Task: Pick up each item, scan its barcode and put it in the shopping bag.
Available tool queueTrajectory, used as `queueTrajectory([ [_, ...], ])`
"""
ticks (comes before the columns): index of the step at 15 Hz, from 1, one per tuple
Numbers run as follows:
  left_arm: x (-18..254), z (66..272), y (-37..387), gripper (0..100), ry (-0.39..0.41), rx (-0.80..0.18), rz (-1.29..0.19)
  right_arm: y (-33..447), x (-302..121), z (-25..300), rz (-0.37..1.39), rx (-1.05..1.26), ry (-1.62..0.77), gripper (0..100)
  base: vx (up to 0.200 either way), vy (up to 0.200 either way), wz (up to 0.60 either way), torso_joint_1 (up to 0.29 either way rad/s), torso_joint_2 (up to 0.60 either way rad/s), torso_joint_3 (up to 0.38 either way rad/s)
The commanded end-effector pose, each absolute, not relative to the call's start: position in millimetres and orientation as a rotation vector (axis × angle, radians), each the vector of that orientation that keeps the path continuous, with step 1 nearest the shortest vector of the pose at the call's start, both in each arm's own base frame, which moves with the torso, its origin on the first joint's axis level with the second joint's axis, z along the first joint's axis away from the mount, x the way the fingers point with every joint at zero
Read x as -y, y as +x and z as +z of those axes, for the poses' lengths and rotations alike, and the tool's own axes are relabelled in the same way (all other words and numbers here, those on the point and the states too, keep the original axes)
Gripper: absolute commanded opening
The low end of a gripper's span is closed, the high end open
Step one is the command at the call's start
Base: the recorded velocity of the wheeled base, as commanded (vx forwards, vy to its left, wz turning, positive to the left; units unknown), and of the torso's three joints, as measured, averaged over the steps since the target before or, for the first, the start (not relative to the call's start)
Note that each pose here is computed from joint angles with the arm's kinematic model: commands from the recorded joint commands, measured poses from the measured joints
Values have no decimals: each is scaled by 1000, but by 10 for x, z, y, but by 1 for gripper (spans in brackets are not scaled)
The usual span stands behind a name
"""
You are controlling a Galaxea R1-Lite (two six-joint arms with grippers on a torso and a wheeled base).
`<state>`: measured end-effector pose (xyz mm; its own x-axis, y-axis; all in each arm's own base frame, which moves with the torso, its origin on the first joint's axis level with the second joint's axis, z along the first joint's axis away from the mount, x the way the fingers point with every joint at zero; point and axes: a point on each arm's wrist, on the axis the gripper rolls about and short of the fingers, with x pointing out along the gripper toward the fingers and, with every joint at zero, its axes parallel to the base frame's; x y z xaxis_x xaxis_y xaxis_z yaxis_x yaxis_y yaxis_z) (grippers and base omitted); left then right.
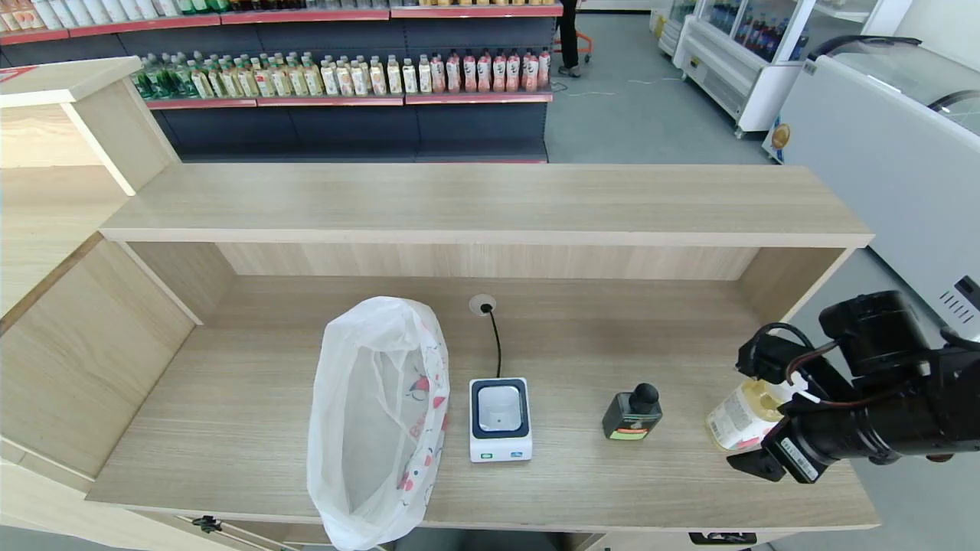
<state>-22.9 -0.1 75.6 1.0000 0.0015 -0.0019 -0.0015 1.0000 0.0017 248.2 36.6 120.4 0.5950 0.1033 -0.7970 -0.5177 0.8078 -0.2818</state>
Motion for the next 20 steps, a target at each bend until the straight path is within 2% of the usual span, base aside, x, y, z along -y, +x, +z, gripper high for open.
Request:
queueTrajectory([
  [1,1,756,-229,100,2,-2,2,2608,-466,1046,440,-902,-528,100,0,0,0,0,0,0],
  [8,1,756,-229,100,2,-2,2,3105,-777,808,544,-806,-531,100,0,0,0,0,0,0],
  [16,1,756,-229,100,2,-2,2,3425,-972,560,591,-776,-532,100,0,0,0,0,0,0],
  [20,1,756,-229,100,2,-2,2,3512,-1194,446,670,-739,-530,100,0,0,0,0,0,0],
])
